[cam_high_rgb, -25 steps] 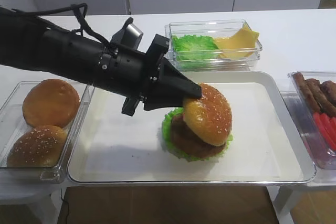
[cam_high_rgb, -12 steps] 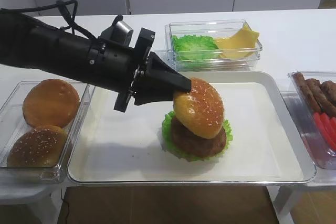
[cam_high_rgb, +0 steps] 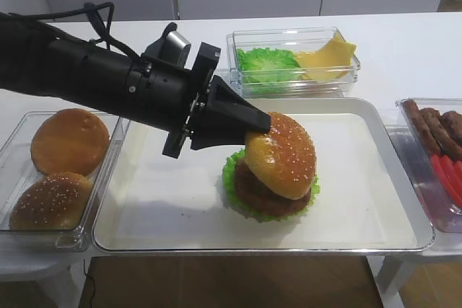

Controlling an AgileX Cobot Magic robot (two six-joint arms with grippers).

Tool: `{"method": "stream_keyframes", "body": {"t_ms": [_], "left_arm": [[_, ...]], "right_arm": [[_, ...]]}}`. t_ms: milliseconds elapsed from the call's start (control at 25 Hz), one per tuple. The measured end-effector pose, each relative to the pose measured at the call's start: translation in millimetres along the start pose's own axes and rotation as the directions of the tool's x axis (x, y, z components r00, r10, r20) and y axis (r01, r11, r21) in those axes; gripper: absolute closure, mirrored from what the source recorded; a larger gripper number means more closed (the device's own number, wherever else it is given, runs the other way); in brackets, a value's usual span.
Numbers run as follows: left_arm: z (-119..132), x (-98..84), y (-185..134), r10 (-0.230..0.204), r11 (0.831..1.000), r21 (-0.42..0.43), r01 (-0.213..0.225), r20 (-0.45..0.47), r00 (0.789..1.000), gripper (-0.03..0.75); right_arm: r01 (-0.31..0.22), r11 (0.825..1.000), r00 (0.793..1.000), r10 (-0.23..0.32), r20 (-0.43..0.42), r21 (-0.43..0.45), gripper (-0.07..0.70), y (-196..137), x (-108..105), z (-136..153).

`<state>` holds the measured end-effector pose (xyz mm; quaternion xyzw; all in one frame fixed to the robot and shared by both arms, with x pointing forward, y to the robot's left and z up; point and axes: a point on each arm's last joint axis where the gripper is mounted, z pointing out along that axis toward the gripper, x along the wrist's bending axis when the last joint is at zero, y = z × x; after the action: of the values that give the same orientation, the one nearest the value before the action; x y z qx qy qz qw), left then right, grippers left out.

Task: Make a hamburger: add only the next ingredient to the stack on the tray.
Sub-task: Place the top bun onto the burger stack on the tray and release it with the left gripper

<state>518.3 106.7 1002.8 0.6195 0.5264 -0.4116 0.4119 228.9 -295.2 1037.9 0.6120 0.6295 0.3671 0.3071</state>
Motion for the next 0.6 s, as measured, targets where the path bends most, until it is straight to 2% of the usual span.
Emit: {"method": "stream_keyframes", "body": {"t_ms": [600], "left_arm": [[-0.2,4.3,0.0,0.02,1.0,0.001,-0.02,-0.047,0.999,0.579]], "right_arm": [[0.0,1.0,1.0,0.0,0.0,0.0,0.165,0.0,0.0,0.0]]}}
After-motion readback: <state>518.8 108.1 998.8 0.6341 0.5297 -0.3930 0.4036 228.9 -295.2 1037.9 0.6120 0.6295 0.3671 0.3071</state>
